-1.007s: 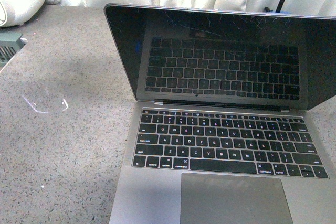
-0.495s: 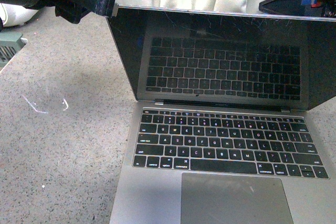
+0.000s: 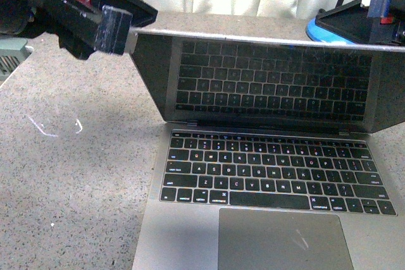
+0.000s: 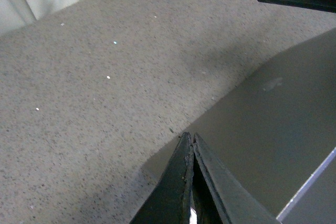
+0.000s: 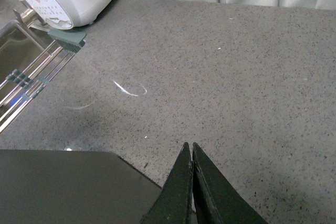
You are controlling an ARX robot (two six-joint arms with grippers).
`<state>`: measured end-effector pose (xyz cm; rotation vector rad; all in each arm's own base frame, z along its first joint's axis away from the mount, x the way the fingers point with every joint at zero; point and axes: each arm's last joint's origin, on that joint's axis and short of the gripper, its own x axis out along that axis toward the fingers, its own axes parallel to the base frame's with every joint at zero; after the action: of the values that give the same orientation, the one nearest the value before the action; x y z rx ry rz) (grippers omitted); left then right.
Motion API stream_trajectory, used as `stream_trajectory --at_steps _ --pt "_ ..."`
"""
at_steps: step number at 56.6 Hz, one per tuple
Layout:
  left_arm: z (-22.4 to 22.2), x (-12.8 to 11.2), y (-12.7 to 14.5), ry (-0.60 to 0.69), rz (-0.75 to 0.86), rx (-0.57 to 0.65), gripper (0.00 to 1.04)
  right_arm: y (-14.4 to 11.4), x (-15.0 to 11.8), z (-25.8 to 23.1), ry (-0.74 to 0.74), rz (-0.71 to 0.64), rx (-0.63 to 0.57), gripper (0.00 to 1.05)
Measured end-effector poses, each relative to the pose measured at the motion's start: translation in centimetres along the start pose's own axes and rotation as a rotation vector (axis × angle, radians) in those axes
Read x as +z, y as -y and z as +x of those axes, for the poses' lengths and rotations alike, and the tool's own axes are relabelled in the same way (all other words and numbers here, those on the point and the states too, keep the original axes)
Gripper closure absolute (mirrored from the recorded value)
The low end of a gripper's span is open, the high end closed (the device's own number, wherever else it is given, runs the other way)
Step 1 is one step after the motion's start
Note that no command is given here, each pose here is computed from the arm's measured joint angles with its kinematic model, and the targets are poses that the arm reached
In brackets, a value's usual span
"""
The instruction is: Close laptop
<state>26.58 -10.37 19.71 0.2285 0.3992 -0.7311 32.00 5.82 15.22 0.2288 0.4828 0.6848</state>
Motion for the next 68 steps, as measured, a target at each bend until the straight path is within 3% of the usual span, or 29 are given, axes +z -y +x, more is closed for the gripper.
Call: stream_trajectory --at_steps 14,23,32,39,47,56,68 --pt "-1.8 -2.2 3.0 -0.14 -0.004 -0.219 1.01 -0.8 -3.4 -0.8 -0.004 0.112 -0.072 1.03" --pt "-3.4 -5.4 5.7 -0.315 0.041 -0.4 1.01 -1.3 -6.6 -1.0 -0.03 0.212 -0.158 1.04" --pt "-3.8 -7.2 6.8 -0.365 0.061 -0.434 1.01 -1.8 -9.6 -0.9 -0.078 0.3 -0.247 1.04" --pt "-3.6 -7.6 6.9 -0.354 0.077 -0.388 1.01 -2.4 -11.3 -0.8 -0.102 0.336 -0.295 1.04" --pt "-2.8 -7.8 6.3 -0.325 0.076 -0.289 1.01 -2.2 -11.3 -0.9 -0.1 0.349 -0.326 1.04" --pt "-2.4 -6.7 4.2 -0.274 -0.001 -0.146 1.01 -1.2 -9.2 -2.0 -0.053 0.379 -0.374 1.04" --pt "-4.3 -5.1 3.1 -0.245 -0.115 -0.165 1.01 -0.6 -5.1 -4.3 0.083 0.358 -0.408 1.04"
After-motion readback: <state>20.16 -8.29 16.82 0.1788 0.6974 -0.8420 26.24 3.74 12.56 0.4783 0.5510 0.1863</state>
